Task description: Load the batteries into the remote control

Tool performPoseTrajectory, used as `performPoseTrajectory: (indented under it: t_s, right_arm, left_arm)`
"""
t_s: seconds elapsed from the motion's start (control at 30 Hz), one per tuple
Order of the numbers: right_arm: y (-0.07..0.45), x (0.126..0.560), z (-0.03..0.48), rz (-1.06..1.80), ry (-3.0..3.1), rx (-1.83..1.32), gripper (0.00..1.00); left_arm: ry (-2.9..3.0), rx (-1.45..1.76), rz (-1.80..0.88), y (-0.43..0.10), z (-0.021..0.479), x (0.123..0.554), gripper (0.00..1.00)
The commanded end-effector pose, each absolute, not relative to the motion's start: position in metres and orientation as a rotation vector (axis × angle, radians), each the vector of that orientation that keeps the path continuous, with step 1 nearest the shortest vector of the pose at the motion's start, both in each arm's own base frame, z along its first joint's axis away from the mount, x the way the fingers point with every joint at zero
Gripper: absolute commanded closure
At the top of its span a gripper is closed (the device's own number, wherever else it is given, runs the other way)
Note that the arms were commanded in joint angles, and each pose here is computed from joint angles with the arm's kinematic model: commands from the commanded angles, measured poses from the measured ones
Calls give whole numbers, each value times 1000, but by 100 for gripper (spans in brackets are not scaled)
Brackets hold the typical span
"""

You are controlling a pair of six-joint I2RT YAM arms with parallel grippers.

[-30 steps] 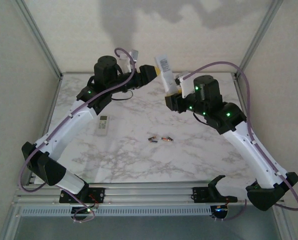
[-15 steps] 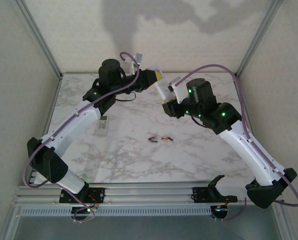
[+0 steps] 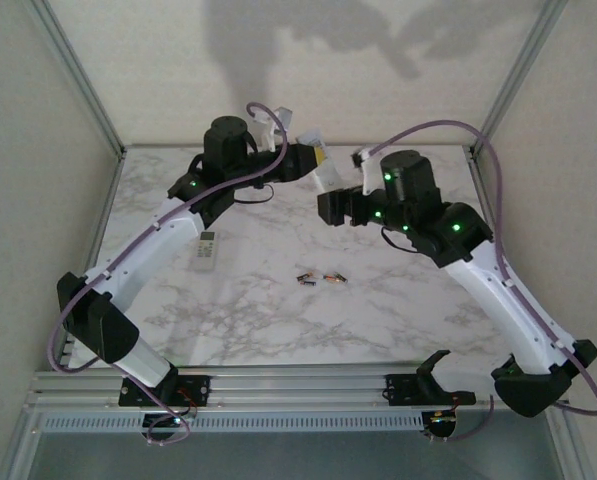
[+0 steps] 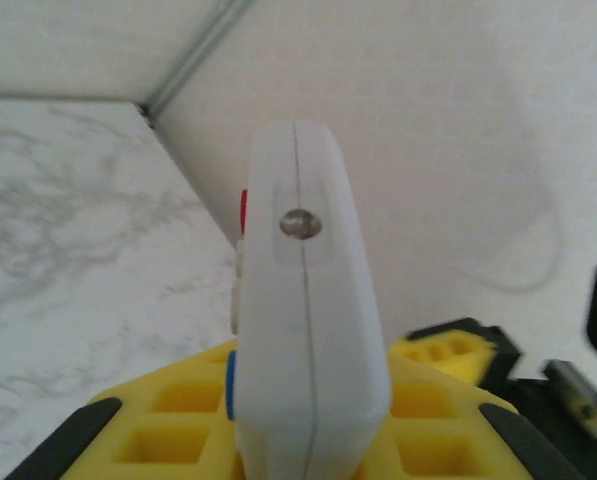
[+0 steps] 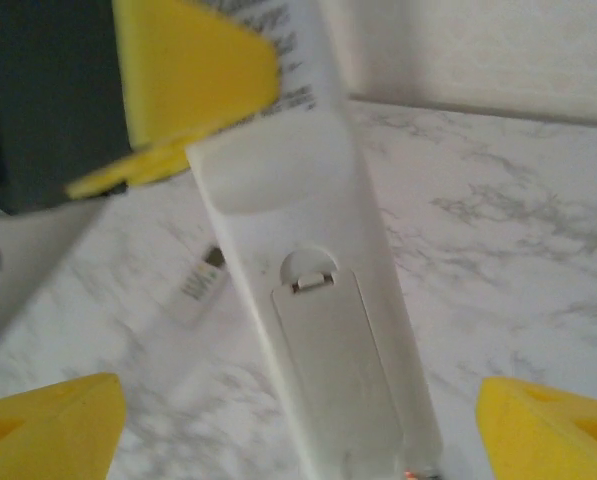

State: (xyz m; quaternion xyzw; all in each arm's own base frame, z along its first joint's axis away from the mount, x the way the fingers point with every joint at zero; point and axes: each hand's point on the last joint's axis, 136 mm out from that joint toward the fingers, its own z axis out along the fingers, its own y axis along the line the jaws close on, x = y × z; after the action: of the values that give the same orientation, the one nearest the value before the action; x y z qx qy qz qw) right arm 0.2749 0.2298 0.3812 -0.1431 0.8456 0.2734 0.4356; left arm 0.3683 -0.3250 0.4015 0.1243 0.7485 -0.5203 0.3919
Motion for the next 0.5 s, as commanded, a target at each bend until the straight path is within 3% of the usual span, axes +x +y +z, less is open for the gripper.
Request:
performPoseTrajectory:
  t_s: [0.0, 0.27, 0.47]
  right_arm:
    - [218, 268, 411, 1027, 2091, 91, 7]
    - [199, 268, 376, 1329, 2076, 635, 1]
    - [230, 278, 373, 1525, 2070, 588, 1]
  left_arm:
    - [1782, 440, -1142, -316, 423, 370, 100]
    - [1667, 504, -1208, -325, 440, 351, 100]
    - [1690, 486, -1230, -328, 437, 348, 100]
